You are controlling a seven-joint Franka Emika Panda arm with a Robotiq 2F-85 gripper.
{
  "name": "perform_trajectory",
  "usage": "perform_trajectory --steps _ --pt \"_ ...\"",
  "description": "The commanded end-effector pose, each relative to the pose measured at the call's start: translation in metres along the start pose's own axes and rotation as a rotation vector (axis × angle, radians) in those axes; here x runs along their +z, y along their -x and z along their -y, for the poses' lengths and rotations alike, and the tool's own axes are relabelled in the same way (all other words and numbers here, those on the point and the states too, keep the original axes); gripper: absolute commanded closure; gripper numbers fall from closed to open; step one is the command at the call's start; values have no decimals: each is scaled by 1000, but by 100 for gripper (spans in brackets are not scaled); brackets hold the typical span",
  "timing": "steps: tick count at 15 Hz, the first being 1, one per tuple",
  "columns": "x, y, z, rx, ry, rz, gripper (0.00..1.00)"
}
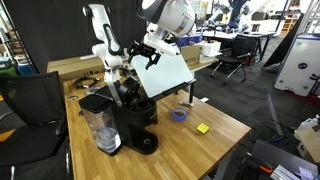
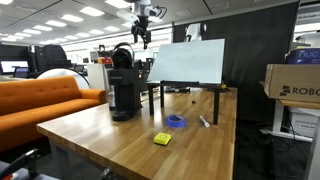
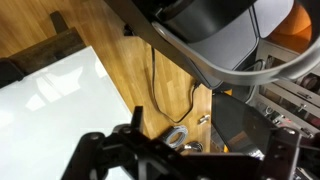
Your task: Close the top of the coffee maker
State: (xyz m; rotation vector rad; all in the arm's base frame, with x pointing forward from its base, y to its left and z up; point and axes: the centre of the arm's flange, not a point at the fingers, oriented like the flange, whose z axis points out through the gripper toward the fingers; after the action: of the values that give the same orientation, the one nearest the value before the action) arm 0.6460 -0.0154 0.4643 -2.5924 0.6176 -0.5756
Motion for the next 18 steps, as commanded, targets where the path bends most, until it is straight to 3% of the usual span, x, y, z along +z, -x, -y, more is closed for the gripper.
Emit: perform_trajectory --steps 1,4,18 --pt "-22 -2 -5 -17 -32 -39 0" --pt "-22 -3 -4 -20 -37 -51 0" --pt "52 13 23 -61 -45 -107 0"
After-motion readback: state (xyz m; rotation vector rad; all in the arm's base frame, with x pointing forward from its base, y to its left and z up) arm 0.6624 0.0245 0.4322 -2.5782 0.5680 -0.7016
